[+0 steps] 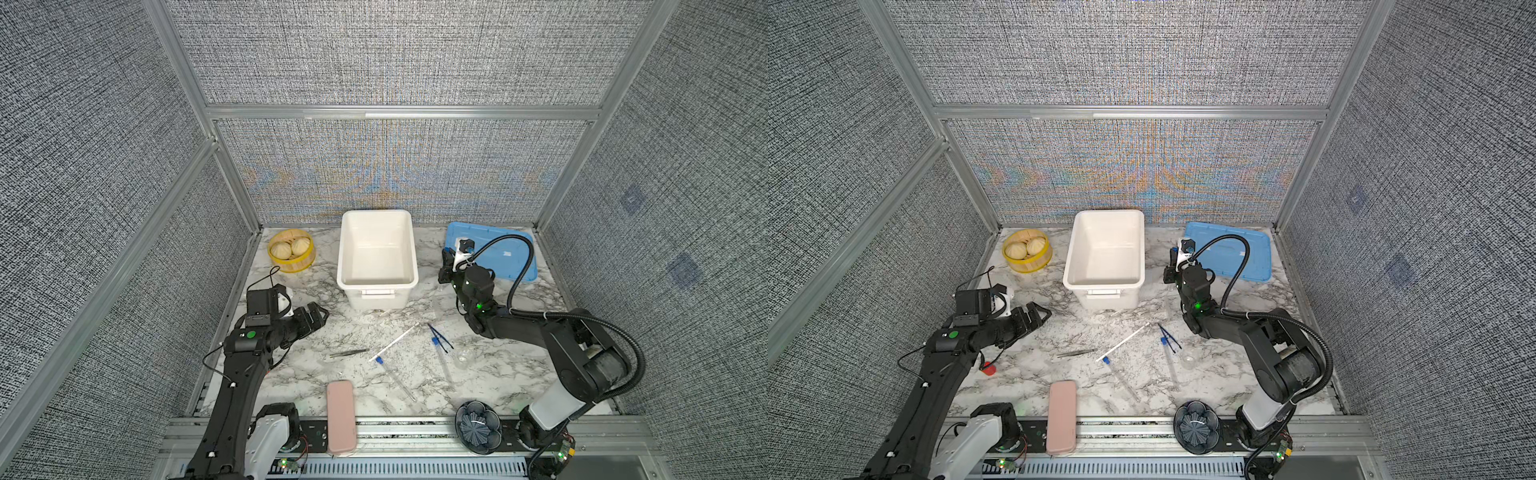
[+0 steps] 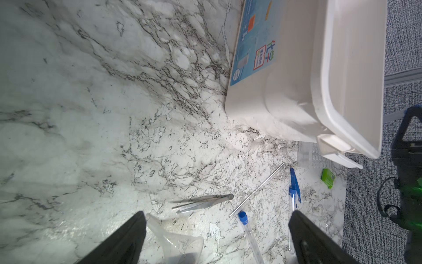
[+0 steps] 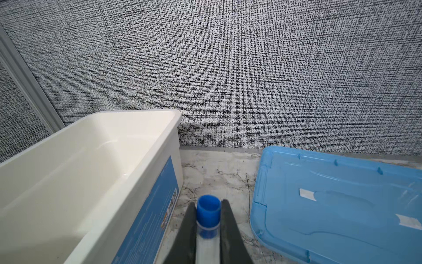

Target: Organize the chemistry lab equipment

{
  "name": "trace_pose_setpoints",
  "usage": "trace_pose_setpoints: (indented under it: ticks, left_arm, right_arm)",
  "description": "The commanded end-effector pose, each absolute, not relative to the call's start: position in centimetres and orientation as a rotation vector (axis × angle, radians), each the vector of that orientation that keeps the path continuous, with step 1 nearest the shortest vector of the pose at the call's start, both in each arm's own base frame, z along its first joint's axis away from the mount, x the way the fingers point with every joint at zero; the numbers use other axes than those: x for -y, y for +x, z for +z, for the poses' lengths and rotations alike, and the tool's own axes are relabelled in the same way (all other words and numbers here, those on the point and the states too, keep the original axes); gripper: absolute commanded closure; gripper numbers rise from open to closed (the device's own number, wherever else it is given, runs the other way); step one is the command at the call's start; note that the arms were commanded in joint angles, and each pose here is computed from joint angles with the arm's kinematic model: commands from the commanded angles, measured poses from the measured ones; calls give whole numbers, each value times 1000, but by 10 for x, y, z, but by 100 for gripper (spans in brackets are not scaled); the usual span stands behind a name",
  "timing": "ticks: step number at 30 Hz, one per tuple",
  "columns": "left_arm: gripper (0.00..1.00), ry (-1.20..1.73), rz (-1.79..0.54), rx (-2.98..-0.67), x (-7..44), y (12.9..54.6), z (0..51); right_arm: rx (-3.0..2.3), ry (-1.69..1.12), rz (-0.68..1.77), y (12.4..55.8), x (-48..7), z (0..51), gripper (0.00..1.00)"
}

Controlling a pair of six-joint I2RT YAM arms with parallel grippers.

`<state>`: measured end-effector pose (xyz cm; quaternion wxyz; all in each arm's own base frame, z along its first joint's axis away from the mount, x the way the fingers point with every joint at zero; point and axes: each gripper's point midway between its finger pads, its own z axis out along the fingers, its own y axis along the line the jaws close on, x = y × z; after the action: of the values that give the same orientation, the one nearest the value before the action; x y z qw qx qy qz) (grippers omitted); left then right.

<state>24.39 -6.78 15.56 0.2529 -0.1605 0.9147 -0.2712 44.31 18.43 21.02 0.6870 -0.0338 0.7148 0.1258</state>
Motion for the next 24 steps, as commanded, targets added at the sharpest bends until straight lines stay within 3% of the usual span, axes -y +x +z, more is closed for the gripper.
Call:
trace_pose_setpoints:
  ticks: [1, 24]
  left_arm:
    - [1, -437, -711, -2464, 64, 248, 158]
    - [1, -450, -702, -2478, 63, 250, 154]
  right_arm:
    - [-1518, -59, 312, 441, -185, 222, 86]
    - [-1462, -73, 301, 414, -174, 197, 87]
